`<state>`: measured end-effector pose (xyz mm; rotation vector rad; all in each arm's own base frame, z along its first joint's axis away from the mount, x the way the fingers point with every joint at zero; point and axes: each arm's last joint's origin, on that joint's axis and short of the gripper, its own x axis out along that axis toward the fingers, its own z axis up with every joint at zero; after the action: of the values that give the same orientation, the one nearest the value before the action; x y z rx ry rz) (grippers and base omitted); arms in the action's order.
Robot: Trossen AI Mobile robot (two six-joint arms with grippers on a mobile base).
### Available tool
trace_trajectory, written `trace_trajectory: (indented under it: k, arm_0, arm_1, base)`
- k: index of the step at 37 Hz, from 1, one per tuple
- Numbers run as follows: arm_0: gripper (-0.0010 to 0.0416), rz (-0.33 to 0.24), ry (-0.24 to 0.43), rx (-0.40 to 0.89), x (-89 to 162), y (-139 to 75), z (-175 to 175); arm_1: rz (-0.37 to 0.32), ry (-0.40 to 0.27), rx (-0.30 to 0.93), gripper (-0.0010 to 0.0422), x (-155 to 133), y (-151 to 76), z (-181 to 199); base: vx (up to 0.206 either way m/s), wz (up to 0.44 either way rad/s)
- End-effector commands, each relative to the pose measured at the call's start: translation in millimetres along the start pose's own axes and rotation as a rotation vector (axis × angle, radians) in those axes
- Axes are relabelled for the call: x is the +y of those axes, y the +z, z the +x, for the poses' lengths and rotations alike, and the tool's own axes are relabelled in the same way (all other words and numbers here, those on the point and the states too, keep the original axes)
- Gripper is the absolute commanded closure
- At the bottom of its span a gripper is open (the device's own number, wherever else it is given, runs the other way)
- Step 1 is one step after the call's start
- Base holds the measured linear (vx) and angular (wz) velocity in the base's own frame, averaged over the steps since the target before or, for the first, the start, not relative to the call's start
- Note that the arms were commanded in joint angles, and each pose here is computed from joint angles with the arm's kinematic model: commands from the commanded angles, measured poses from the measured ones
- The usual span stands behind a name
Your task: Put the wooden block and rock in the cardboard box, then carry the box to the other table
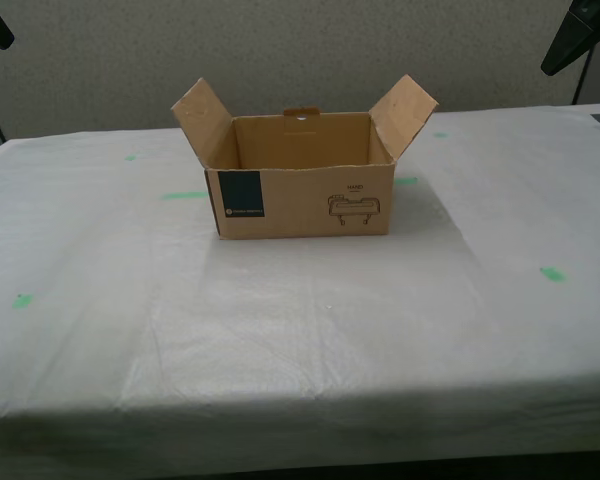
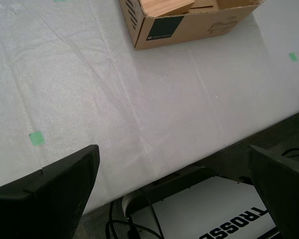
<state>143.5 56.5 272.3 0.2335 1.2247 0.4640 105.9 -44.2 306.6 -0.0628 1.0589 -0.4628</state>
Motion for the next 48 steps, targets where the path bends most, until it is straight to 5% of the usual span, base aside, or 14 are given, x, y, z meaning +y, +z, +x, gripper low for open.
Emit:
trace_trajectory:
  k: [1,48]
  arm_0:
    - [0.0016,0.0,0.0,-0.001,0.1,0.2,-0.2]
    - [0.0016,0.0,0.0,-0.001,0.1,0.2,-0.2]
  arm_1:
    - [0.001,0.001,0.0,0.0014,-0.1,0.1,-0.3]
    - [0.01,0.0,-0.003,0.0014,-0.1,0.3,-0.3]
  base:
    - [0.0,0.0]
    - [0.0,0.0]
